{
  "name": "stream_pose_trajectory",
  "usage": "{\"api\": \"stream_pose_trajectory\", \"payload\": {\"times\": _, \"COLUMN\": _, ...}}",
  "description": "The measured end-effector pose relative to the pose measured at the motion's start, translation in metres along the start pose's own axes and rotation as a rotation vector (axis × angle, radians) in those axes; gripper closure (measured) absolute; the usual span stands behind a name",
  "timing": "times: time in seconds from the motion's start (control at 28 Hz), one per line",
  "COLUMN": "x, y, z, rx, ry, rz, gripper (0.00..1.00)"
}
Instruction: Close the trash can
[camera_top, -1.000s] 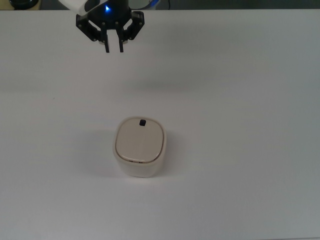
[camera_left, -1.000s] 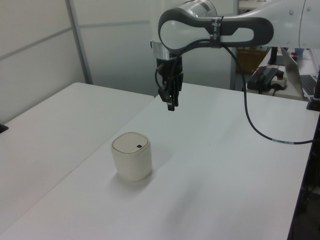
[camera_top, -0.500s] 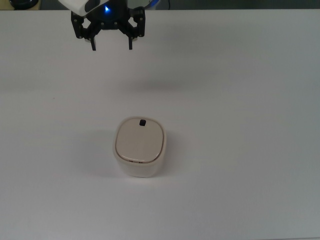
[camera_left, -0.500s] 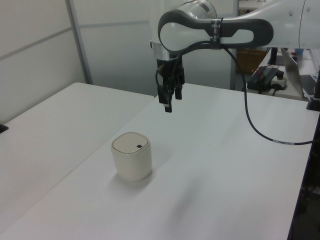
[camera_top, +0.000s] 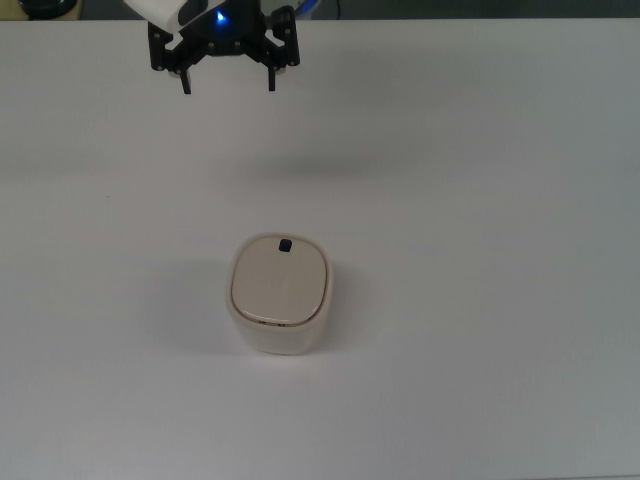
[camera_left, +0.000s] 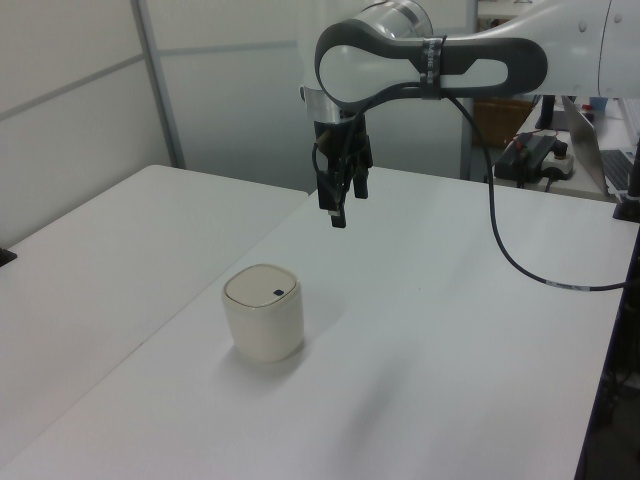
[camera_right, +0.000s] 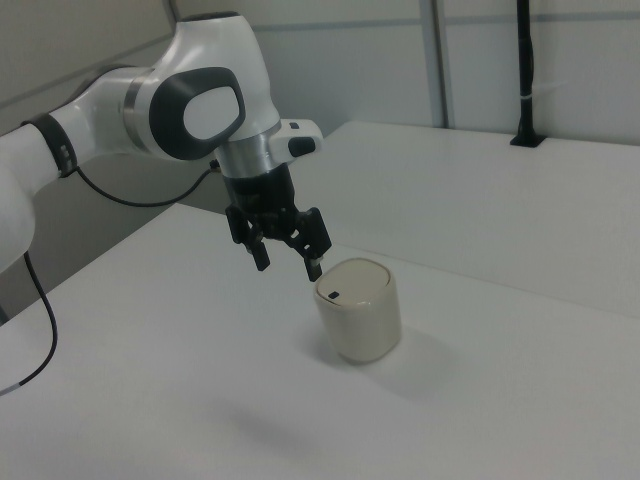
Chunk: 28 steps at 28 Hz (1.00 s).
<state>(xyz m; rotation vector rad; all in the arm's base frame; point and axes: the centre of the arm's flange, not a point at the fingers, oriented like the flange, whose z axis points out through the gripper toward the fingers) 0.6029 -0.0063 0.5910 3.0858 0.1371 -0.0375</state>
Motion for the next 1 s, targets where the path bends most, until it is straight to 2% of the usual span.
{"api": "stream_pose_trajectory", "payload": {"times": 1.0, "x": -0.0008, "y": -0.0004, "z": -0.0015, "rx": 0.000, "ry": 0.002, "rz": -0.001, "gripper": 0.00}}
